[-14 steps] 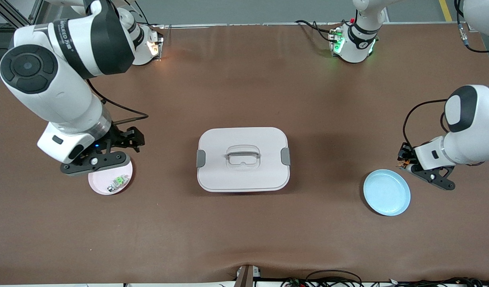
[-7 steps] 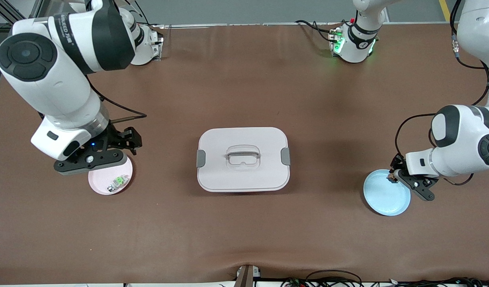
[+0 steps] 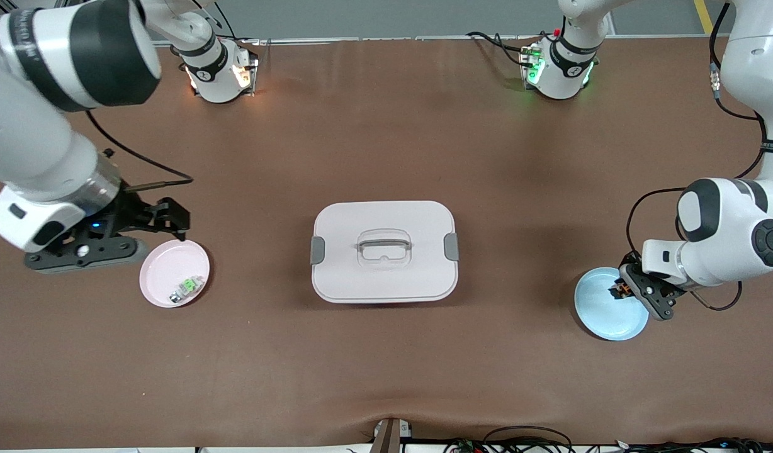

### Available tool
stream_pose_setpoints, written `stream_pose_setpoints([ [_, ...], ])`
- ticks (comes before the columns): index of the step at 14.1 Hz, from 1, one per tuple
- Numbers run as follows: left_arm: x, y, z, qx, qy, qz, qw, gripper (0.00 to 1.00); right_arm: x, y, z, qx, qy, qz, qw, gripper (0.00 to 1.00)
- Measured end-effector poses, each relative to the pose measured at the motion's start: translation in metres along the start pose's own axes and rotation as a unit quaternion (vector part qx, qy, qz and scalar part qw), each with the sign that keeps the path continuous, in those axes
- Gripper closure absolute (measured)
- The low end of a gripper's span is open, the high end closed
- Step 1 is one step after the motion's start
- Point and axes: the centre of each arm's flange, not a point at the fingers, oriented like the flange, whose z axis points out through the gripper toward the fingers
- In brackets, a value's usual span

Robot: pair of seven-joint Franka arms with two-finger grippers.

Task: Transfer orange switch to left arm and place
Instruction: 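Carry the switch to the blue plate while the right gripper withdraws, then lower the switch onto the blue plate and open the left gripper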

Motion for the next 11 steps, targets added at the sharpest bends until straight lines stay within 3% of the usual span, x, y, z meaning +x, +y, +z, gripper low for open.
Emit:
stream_pose_setpoints([
  [4,-0.001,-0.006,0.019,0.006,0.012,0.096,0.995,0.65,-0.003,0.081,0.005,0.002,-0.016,0.058,0.998,0.00],
  [8,-0.002,-0.015,0.034,0.025,0.025,0.208,0.978,0.65,-0.012,0.125,-0.002,0.003,-0.018,0.091,0.996,0.00],
  [11,-0.012,-0.022,0.051,0.020,0.029,0.238,0.971,0.65,-0.028,0.143,-0.006,0.006,-0.048,0.106,0.993,0.00],
])
